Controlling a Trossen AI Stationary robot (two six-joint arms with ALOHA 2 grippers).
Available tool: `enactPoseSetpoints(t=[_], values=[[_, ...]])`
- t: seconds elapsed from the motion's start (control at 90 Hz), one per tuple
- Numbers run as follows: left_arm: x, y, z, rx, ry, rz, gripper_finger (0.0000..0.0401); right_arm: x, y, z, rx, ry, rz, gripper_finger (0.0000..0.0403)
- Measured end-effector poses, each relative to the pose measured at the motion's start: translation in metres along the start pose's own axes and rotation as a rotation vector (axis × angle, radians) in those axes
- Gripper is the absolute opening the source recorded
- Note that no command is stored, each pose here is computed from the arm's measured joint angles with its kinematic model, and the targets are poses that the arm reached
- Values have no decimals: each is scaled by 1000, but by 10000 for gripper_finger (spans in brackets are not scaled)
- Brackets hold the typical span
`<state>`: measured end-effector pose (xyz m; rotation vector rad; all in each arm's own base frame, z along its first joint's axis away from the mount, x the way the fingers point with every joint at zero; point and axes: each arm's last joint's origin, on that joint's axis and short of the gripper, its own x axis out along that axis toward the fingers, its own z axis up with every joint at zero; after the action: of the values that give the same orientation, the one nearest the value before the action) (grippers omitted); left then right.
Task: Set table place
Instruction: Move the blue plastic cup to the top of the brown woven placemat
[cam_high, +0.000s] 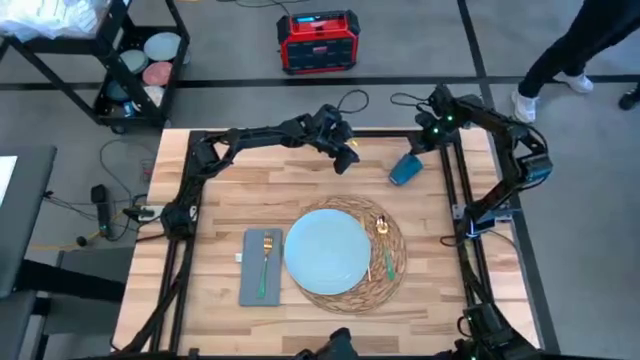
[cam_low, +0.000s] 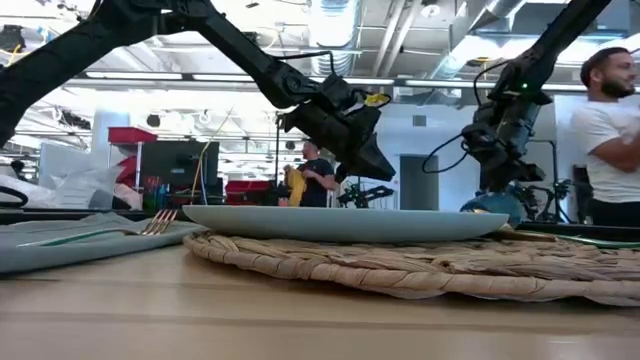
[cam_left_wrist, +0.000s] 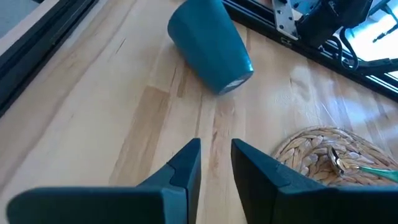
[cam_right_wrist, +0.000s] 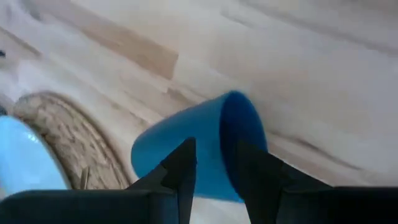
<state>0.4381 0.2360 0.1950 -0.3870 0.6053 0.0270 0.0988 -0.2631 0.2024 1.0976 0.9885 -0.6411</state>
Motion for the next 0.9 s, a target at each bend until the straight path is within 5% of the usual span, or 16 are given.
enactPoseSetpoints(t=[0.333,0.722,0.9], values=[[0,0,-1,-5,9,-1,70,7,4,-1,10,42,-31,98],[3,-7,-4,-29,39,-45,70,41,11,-24,55,182,147,98],[8,-18,-13,-1,120,-75,70,35,19,-20,73,22,167,98]])
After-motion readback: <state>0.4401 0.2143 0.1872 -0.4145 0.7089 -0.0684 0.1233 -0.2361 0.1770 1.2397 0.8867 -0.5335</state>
